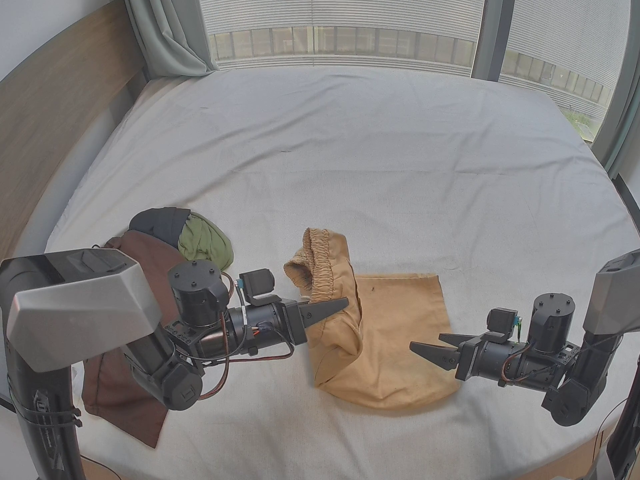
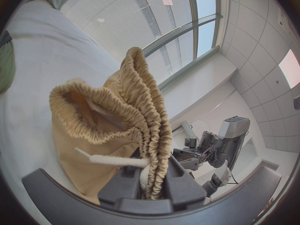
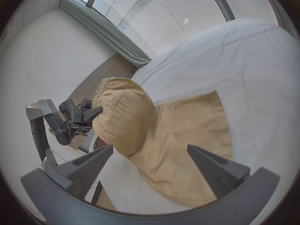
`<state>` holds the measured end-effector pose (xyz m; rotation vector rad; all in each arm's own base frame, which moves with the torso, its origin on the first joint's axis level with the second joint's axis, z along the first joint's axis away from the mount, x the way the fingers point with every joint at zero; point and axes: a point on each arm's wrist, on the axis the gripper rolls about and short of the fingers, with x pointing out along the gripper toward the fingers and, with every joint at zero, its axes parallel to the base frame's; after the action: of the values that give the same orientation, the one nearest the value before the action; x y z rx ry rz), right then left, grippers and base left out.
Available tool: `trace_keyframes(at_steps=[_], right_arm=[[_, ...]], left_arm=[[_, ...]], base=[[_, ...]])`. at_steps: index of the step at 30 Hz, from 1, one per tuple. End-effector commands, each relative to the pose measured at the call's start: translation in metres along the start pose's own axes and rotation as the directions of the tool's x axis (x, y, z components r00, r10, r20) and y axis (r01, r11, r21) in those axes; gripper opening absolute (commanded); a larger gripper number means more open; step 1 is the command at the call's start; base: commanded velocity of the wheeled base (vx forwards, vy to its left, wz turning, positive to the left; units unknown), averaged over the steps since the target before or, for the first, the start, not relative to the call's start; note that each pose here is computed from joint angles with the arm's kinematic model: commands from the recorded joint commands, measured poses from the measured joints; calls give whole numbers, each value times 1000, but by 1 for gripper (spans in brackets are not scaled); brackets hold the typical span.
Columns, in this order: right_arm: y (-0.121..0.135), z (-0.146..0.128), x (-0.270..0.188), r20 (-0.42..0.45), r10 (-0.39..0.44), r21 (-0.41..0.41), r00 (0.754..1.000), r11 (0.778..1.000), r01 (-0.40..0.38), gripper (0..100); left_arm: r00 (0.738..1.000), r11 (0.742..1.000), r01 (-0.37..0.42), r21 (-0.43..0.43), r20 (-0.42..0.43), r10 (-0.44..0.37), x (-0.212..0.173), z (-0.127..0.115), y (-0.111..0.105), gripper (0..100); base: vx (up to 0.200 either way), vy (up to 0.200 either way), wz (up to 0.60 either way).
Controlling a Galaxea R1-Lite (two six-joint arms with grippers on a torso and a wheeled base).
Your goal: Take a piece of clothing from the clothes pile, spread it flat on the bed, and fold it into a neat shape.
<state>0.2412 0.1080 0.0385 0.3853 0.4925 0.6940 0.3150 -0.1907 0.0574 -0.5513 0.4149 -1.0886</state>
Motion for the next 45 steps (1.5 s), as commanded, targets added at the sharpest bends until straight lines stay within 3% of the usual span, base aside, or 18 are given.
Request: trace_keyframes(at_steps=[1, 12, 22, 38, 45], right_arm=[[0, 6, 0, 25, 4, -6, 1000, 1000, -3, 100], [-4, 27, 3, 127, -21, 19, 992, 1000, 19, 100], [-2, 32, 3, 152, -17, 21, 988, 1000, 14, 100], [0, 55, 0, 244, -2, 22, 970, 1000, -3, 100], [0, 56, -1, 247, -2, 27, 969, 1000, -5, 100]], left_arm=[[1000, 1000, 17, -10, -14, -17, 8, -5, -2, 0], [997, 999, 37, -27, -63, -39, 25, -25, 0, 0], [995, 998, 48, -36, -89, -51, 35, -37, 1, 0], [991, 996, 79, -31, -105, -82, 65, -70, 20, 0], [992, 998, 47, -39, -112, -51, 70, -87, 30, 0]], base=[[0, 0, 0], [0, 0, 0], [0, 0, 0], [0, 0, 0], [0, 0, 0]])
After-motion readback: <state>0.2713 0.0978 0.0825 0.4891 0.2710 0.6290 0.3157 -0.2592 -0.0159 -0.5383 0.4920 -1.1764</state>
